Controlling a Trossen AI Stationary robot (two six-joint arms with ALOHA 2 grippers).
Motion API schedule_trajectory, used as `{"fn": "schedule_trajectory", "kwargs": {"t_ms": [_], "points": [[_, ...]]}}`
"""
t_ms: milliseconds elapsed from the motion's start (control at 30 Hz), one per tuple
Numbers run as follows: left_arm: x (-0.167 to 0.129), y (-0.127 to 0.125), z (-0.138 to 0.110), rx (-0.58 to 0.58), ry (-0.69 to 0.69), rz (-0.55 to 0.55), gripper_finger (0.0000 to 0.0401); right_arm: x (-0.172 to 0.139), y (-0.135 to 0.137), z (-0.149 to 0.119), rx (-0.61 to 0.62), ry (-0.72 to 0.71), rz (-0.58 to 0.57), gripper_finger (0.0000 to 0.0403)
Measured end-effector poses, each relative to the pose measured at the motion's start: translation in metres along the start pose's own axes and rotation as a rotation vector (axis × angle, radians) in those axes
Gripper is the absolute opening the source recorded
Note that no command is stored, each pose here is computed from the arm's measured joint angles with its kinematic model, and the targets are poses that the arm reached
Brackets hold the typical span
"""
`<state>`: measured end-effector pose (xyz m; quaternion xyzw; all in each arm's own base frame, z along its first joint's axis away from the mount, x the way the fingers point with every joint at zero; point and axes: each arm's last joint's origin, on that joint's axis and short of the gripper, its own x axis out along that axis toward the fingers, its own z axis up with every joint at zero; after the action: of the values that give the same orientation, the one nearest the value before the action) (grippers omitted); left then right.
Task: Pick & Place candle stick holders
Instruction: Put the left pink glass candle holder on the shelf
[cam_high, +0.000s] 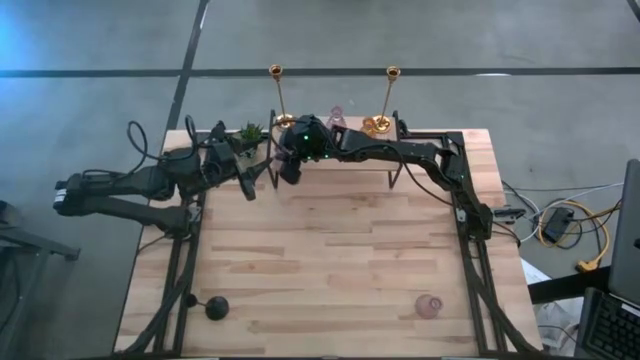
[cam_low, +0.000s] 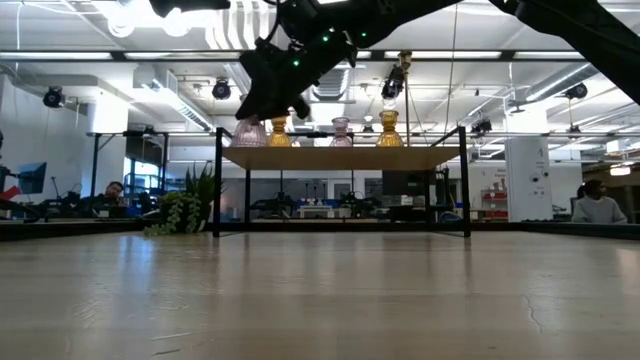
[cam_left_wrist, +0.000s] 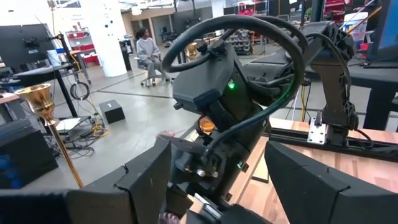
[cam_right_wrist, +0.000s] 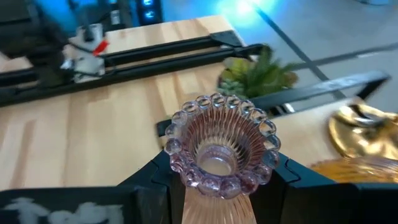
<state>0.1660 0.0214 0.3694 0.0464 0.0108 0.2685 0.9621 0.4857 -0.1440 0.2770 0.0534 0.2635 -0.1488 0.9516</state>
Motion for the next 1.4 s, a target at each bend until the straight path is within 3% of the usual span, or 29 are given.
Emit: {"fn": "schedule_trajectory", "kwargs": {"t_ms": [367,733,900,1033,1400], "points": [[0.0001,-0.0001,-0.0009,0.005,0.008,-0.001,0.0263,-0.0001,-0.0009,0.0023,0.121,-0.029,-0.062,0.0118],[0.0001,-0.0003,-0.0009,0.003,0.008,-0.005,0.0263,-0.0001,-0.0011,0.003,0.143,-0.038,-0.064,0.0119],[0.0001,-0.0004,-0.0009,0.002,0.008,-0.008,0.0263,-0.0003,-0.0011,0.0035,0.143,-0.042,-0.064,0.019],[0.0001,-0.0004,-0.0009,0.001,0.008,-0.009,0.0263,-0.0007,-0.0011,0.0038,0.142,-0.042,-0.064,0.0211],[0.0001,-0.0004,-0.0009,-0.003,0.008,-0.01,0.0263,-0.0044,0.0026,0.0065,0.097,-0.049,-0.056,0.0191]]}}
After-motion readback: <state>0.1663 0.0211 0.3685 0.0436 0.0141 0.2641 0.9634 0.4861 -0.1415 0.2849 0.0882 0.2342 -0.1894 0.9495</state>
